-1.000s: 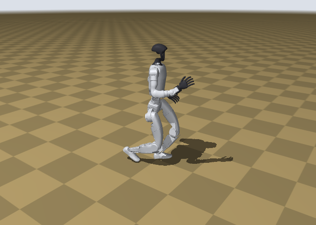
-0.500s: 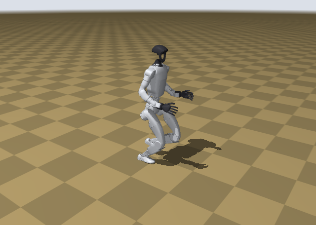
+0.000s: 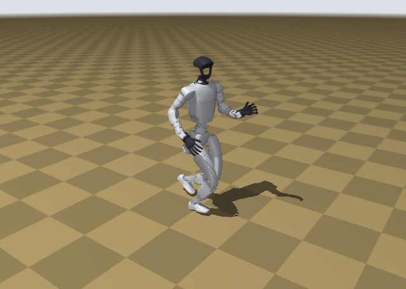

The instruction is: Sport exercise

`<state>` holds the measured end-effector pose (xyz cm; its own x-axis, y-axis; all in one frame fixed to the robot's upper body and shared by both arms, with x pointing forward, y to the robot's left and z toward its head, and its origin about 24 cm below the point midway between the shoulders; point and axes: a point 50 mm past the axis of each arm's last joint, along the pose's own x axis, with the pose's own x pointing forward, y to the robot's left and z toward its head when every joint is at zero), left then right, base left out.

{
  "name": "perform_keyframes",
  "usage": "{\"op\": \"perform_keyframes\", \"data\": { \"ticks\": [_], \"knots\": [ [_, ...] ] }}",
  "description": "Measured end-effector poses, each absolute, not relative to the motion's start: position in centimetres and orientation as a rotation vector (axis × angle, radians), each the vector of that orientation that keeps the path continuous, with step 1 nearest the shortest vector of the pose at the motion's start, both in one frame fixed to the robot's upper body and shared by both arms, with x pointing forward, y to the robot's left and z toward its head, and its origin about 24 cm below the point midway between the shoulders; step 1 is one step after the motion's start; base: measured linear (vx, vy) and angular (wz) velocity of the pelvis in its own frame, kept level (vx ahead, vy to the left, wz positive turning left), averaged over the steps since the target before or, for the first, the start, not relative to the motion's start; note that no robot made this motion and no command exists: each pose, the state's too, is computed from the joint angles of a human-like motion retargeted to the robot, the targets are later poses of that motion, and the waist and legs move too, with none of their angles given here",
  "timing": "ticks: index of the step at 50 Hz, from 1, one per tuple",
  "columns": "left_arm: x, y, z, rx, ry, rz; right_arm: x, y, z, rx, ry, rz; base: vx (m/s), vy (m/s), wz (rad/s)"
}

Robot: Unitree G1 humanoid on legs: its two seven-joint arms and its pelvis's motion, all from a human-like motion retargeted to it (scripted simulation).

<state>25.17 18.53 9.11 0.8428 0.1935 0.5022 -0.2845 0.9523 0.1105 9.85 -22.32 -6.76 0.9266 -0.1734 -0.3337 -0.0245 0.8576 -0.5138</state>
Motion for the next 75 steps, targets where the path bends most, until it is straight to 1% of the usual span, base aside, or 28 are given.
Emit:
{"op": "perform_keyframes", "data": {
  "ticks": [3, 6, 9, 12, 16, 20, 24, 30, 38, 42, 45, 50, 58, 62, 67, 71, 75],
  "knots": [
    [24.5, 18.1, 7.4, 0.166, -0.415, 0.217, 11.7, -22.2, -6.3, -0.558, 0.327, -0.101, -0.11, -0.07, -0.56],
    [23.1, 18.1, 3.3, 0.174, -0.212, 0.214, 16.0, -21.3, -5.2, -0.609, 0.205, -0.099, -0.12, -0.05, -0.68],
    [20.0, 18.4, -1.8, 0.176, 0.044, 0.213, 20.6, -20.2, -2.7, -0.624, 0.044, -0.114, -0.04, 0.0, -0.3],
    [15.4, 19.3, -5.8, 0.177, 0.278, 0.22, 23.9, -19.5, 0.7, -0.584, -0.116, -0.153, 0.04, 0.05, 0.45],
    [9.9, 21.1, -8.8, 0.197, 0.503, 0.243, 25.8, -18.5, 4.1, -0.532, -0.264, -0.145, 0.08, 0.07, 0.79],
    [7.2, 22.1, -9.7, 0.213, 0.602, 0.272, 25.9, -17.5, 5.0, -0.527, -0.313, -0.083, 0.05, 0.04, 0.37],
    [8.2, 22.2, -9.6, 0.257, 0.577, 0.278, 24.5, -16.4, 2.7, -0.534, -0.222, -0.007, -0.01, 0.0, 0.0],
    [15.6, 21.9, -7.3, 0.294, 0.357, 0.297, 20.7, -16.4, -3.4, -0.568, 0.052, 0.08, -0.02, 0.0, -0.02],
    [24.9, 20.4, 0.1, 0.262, -0.033, 0.274, 13.3, -21.0, -9.5, -0.669, 0.446, 0.055, 0.04, 0.0, -0.42],
    [27.1, 19.1, 3.3, 0.256, -0.188, 0.226, 10.3, -23.1, -10.8, -0.707, 0.584, 0.01, 0.0, -0.05, -0.4],
    [27.5, 18.3, 4.4, 0.248, -0.241, 0.197, 9.0, -23.9, -11.3, -0.718, 0.64, -0.022, 0.0, -0.06, -0.21],
    [26.8, 17.3, 3.7, 0.23, -0.22, 0.145, 9.3, -24.0, -11.4, -0.716, 0.637, -0.074, 0.03, -0.05, -0.36],
    [23.9, 15.8, -0.1, 0.231, -0.053, 0.018, 16.6, -23.2, -8.3, -0.704, 0.396, -0.116, -0.01, -0.01, -0.06],
    [21.1, 16.7, -2.9, 0.244, 0.083, 0.028, 20.1, -22.5, -5.7, -0.671, 0.239, -0.145, -0.07, 0.01, 0.34],
    [16.4, 18.9, -7.1, 0.29, 0.321, 0.091, 23.1, -21.3, -2.6, -0.641, 0.073, -0.15, 0.0, 0.03, 0.18],
    [12.5, 20.5, -9.9, 0.317, 0.515, 0.137, 24.4, -20.3, -0.9, -0.641, -0.014, -0.124, 0.01, 0.01, -0.05],
    [9.2, 21.8, -11.6, 0.333, 0.665, 0.17, 24.5, -19.3, -0.4, -0.645, -0.042, -0.078, 0.04, 0.04, -0.29]
  ]
}}
